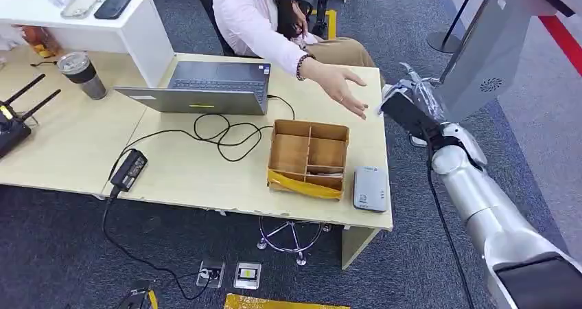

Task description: Pass the card to the sensor for recognition and then transmit it.

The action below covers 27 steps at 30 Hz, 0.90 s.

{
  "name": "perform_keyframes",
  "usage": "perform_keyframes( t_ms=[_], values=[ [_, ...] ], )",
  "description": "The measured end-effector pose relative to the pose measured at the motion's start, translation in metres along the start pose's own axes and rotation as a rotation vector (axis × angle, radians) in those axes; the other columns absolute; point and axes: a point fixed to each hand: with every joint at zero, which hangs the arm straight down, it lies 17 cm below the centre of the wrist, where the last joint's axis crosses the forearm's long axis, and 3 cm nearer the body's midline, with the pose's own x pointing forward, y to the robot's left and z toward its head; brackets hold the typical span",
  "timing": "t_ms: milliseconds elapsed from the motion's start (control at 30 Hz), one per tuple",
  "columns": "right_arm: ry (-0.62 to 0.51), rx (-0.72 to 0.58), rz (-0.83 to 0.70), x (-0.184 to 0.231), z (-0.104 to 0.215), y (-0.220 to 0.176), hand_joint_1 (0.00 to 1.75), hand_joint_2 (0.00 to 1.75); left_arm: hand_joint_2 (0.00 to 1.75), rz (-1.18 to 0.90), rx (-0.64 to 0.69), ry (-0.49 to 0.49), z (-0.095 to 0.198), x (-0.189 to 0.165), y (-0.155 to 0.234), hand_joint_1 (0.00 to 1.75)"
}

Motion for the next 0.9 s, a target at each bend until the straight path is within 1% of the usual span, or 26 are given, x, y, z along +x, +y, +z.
perform_keyframes(
  t_ms=[233,500,533,567,767,900],
  values=[
    [-0.026,0.012,-0.013,0.024,-0.01,0.013,1.75,1.75,0.0,-0.01,-0.029,-0.006,0.001,0.002,-0.005,0.0],
    [-0.003,0.011,-0.006,0.021,-0.01,0.015,1.75,1.75,0.0,-0.062,-0.056,-0.023,-0.001,0.013,-0.007,0.0],
    [0.001,0.013,-0.004,0.019,-0.009,0.015,0.17,1.75,0.0,-0.067,-0.056,-0.025,-0.001,0.015,-0.007,0.0],
    [0.004,0.016,-0.003,0.017,-0.009,0.015,0.0,0.0,0.0,-0.07,-0.058,-0.026,-0.001,0.017,-0.006,0.0],
    [0.021,0.045,-0.004,0.009,-0.004,0.021,0.0,0.0,0.0,-0.087,-0.066,-0.032,-0.002,0.021,-0.004,0.0],
    [0.016,0.056,-0.002,0.011,-0.004,0.022,0.0,0.0,0.0,-0.092,-0.066,-0.036,-0.002,0.023,-0.004,0.0]
  ],
)
